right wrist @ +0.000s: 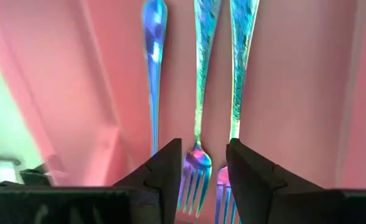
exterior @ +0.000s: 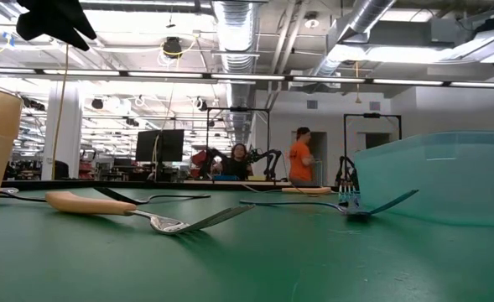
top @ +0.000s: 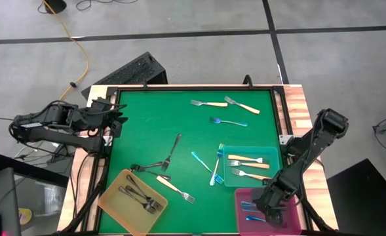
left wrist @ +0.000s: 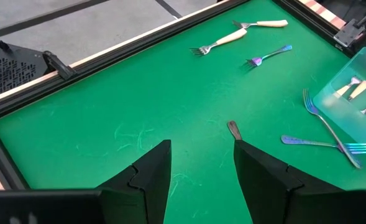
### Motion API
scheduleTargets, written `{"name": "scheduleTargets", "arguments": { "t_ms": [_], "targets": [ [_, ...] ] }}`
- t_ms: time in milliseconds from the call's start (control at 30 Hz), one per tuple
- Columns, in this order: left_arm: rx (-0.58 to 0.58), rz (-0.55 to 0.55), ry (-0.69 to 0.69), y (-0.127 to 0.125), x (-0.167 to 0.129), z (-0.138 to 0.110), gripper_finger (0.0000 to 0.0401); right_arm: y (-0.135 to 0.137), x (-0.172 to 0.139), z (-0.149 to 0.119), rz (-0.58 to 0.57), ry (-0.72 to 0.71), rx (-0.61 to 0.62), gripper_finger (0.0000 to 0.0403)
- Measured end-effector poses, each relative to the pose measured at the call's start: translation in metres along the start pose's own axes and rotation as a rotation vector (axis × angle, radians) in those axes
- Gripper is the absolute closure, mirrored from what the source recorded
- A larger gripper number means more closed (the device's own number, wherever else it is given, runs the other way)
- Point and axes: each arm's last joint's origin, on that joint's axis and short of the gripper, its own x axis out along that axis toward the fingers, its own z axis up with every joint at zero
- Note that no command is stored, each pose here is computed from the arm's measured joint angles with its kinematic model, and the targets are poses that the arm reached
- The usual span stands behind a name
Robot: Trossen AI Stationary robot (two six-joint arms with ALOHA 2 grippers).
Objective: Sort silverware by color (type)
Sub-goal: Put the black fork into the orange bin
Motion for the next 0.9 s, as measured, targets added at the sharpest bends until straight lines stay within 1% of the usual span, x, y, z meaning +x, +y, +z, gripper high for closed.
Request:
{"name": "scheduleTargets", "arguments": {
  "t_ms": [233, 467, 667, 900],
  "targets": [
    [0.000, -0.003, 0.002, 0.000, 0.000, 0.000, 0.0243, -0.002, -0.026, 0.000, 0.057, -0.071, 0.008, 0.0259],
    [0.002, -0.020, 0.018, -0.001, 0.000, -0.001, 0.0243, -0.008, -0.059, 0.006, 0.168, -0.166, 0.040, 0.0266],
    [0.019, -0.030, 0.028, -0.001, 0.000, -0.001, 0.0243, -0.022, -0.091, 0.016, 0.238, -0.307, 0.087, 0.0266],
    [0.019, -0.055, 0.051, -0.002, 0.000, -0.001, 0.0243, -0.042, -0.128, 0.024, 0.281, -0.530, 0.084, 0.0266]
  ]
}}
